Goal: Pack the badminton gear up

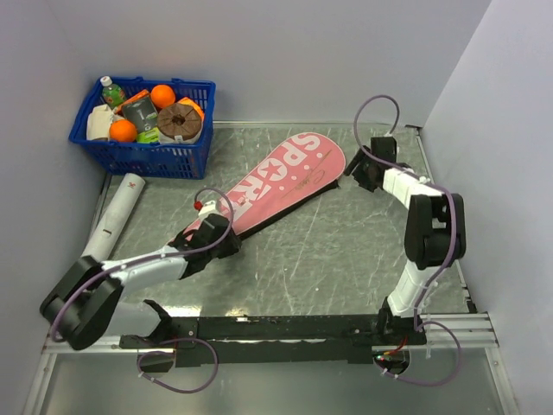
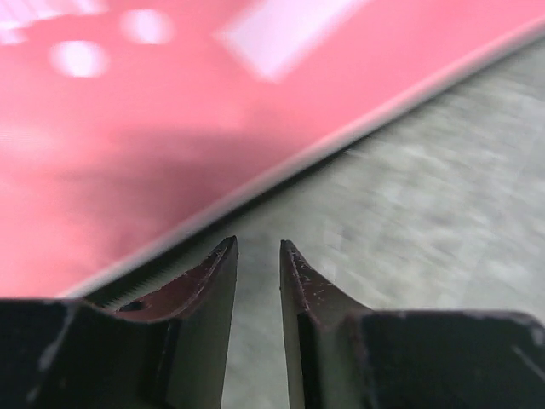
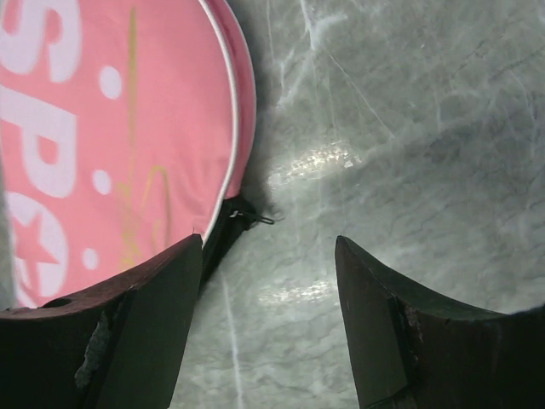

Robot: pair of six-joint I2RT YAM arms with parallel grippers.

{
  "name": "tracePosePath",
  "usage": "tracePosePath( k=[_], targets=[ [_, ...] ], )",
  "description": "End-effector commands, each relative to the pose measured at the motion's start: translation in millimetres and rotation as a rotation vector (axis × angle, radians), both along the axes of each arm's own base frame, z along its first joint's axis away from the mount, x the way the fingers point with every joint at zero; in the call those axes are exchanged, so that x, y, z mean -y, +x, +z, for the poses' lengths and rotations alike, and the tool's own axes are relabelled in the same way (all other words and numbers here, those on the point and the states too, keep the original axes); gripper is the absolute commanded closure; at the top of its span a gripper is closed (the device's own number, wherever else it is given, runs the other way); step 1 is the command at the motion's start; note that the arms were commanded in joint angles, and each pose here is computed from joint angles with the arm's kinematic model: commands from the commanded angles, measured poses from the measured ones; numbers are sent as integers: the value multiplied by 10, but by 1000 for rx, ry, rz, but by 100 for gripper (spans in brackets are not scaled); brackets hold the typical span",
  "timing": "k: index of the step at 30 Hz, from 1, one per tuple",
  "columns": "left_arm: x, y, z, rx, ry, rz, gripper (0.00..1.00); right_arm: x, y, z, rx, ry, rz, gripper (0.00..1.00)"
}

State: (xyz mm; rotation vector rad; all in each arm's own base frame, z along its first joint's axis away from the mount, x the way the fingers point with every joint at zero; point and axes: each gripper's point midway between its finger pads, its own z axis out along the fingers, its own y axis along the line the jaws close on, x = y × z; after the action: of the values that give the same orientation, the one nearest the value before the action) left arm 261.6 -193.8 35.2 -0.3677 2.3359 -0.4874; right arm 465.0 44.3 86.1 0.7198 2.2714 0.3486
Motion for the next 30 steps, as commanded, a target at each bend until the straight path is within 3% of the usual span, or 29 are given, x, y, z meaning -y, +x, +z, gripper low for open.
tracePosePath(
  k=[1, 6, 12, 23, 30],
  targets=[
    [403, -52, 665, 131, -194, -153, 67, 121, 168, 63, -10, -72, 103, 29],
    [676, -163, 1068, 190, -202, -236, 63, 92, 555, 34, 26, 18, 131, 30],
    [703, -227, 1065, 187, -193, -254, 62, -7, 867, -97, 11, 81, 152, 35],
    [636, -229, 1005, 182, -161, -239, 61, -125, 983, -299, -62, 101, 140, 43],
    [593, -261, 999, 185, -170, -231, 61, -317, 856, -479, -120, 127, 145, 60]
  ],
)
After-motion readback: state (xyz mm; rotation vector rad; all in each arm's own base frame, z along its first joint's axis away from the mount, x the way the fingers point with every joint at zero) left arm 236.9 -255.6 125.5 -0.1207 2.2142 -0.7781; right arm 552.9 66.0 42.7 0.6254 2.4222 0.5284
